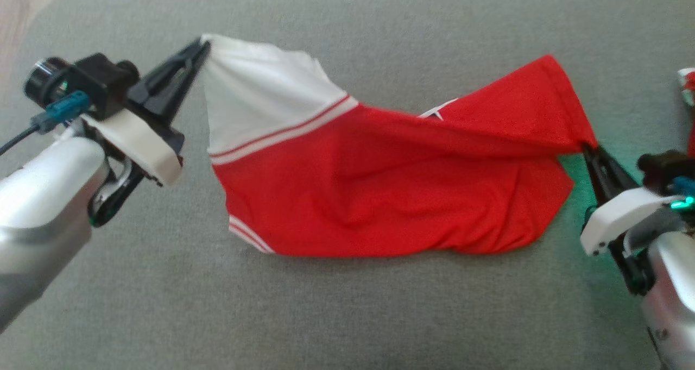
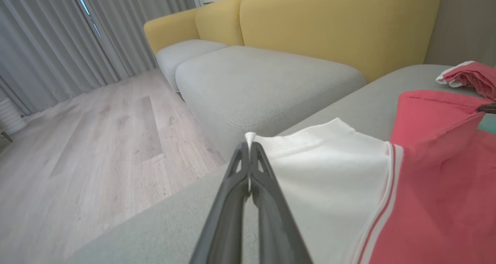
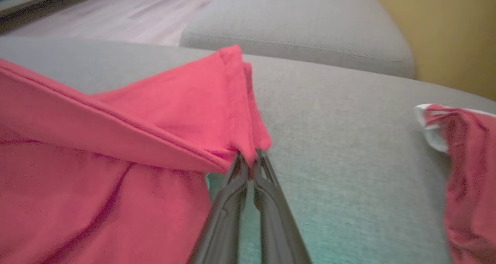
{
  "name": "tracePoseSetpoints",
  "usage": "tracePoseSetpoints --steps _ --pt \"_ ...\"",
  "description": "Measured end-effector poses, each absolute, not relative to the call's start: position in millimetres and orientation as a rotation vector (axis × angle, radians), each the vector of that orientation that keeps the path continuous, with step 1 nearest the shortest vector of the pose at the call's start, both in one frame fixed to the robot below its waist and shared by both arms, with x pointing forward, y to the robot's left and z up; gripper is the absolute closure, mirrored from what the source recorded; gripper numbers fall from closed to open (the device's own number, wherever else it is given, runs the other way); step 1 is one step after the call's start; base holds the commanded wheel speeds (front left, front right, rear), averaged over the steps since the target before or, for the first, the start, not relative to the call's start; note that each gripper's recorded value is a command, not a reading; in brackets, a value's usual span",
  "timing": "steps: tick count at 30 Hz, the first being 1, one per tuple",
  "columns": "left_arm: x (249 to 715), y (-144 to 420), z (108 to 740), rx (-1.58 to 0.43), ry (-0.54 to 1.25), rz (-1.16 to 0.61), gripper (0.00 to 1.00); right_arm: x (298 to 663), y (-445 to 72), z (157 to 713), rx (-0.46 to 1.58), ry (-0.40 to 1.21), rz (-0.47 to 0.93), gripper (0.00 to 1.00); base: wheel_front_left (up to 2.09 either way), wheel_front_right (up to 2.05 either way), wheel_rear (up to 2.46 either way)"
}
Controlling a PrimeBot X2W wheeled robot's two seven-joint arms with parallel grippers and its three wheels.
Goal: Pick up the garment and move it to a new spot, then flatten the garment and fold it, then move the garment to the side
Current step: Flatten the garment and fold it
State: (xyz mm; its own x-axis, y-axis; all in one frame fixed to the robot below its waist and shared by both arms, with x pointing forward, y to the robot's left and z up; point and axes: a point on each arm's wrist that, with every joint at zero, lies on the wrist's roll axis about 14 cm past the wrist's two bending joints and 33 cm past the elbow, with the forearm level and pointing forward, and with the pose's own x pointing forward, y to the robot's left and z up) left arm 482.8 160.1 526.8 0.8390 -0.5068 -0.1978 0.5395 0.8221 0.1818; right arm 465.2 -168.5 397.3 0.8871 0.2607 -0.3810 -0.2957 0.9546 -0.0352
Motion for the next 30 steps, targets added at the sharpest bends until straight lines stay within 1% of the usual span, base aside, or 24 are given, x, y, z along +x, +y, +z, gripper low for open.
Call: tracePoseSetpoints --steps 3,9,14,18,21,24,27,30 --pt "484 158 547 0.252 0.084 -0.55 1.0 470 -172 420 -0.041 0.317 0.265 1.0 0.0 0.0 0.0" --pt "467 144 631 0.287 -0.171 -0.552 1.0 476 -196 524 0.085 0.075 0.213 1.0 0.0 0.0 0.0" --pt "440 128 698 0.302 -0.384 -0.579 1.0 459 -221 616 0.126 -0.098 0.195 1.0 0.0 0.0 0.0" --pt "427 113 744 0.3 -0.533 -0.598 1.0 440 -240 663 0.149 -0.184 0.165 1.0 0.0 0.0 0.0" --pt "431 109 762 0.337 -0.581 -0.611 1.0 438 -242 685 0.133 -0.214 0.161 1.0 0.0 0.0 0.0" --pt "448 110 775 0.366 -0.587 -0.602 1.0 451 -237 709 0.122 -0.252 0.167 1.0 0.0 0.0 0.0" --pt "479 122 773 0.398 -0.518 -0.566 1.0 474 -229 725 0.117 -0.27 0.18 1.0 0.0 0.0 0.0" --pt "513 125 767 0.397 -0.47 -0.536 1.0 505 -218 726 0.119 -0.262 0.194 1.0 0.0 0.0 0.0"
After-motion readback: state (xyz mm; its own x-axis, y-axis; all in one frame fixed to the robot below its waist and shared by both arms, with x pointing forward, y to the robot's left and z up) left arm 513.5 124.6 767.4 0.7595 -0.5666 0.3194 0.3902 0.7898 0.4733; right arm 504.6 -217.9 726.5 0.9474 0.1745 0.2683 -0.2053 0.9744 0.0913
